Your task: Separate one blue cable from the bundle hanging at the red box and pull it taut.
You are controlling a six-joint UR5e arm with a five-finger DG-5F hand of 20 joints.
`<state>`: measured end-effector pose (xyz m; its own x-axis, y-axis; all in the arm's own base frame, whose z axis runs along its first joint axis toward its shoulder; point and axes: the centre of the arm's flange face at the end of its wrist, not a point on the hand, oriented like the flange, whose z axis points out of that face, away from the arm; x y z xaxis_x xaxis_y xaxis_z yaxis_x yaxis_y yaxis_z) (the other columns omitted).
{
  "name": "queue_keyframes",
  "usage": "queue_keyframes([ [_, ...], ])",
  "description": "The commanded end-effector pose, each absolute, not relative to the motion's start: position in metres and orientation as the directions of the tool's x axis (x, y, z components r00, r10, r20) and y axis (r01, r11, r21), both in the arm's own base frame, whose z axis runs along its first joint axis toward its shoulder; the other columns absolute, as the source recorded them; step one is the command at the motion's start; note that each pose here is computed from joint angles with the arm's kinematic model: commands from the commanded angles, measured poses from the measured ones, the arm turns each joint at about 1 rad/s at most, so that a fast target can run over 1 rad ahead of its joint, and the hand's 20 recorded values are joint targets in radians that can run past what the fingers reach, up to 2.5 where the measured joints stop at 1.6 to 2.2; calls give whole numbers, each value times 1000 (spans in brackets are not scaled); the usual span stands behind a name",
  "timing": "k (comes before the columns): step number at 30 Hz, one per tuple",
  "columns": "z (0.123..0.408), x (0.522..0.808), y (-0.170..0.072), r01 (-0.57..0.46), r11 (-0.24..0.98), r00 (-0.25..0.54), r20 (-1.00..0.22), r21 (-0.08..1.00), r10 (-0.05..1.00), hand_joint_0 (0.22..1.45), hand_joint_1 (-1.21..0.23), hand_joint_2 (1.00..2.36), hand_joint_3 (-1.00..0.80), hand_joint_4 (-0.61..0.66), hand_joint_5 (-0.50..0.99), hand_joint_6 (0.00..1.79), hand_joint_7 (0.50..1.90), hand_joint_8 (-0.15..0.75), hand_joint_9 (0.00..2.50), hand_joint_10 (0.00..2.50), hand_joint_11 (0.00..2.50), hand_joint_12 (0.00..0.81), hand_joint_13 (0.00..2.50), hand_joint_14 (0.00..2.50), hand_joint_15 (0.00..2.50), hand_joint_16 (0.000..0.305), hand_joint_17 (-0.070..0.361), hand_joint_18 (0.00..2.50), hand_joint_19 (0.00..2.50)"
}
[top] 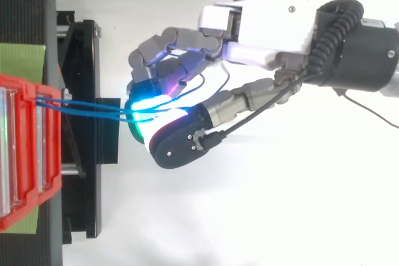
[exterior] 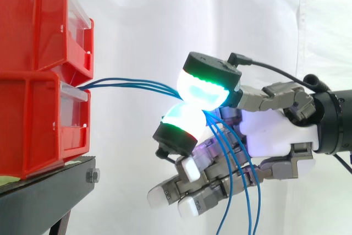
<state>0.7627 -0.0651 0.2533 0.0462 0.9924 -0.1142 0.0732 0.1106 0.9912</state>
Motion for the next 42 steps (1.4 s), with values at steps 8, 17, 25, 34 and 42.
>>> queue_keyframes([
  [8,290,747,-77,98,185,52,-191,978,980,506,-540,1000,-500,209,-199,898,1358,300,849,23,877,339,407,9,248,45,100,355,323],
  [17,315,740,-86,87,246,76,-253,965,965,501,-398,1000,-500,205,-200,885,1342,313,867,24,866,336,375,9,259,42,94,280,332],
  [25,315,739,-89,89,253,83,-260,963,962,566,-633,1019,-258,196,-203,881,1393,292,875,25,874,311,367,10,252,37,83,262,306],
  [34,315,740,-86,89,259,81,-266,962,960,620,-753,1018,-282,156,-210,888,1410,285,865,24,887,307,385,10,241,38,85,298,290],
  [42,316,740,-83,91,256,96,-265,962,960,687,-845,1000,-491,157,-213,901,1365,271,851,26,887,314,399,9,237,39,88,338,259],
])
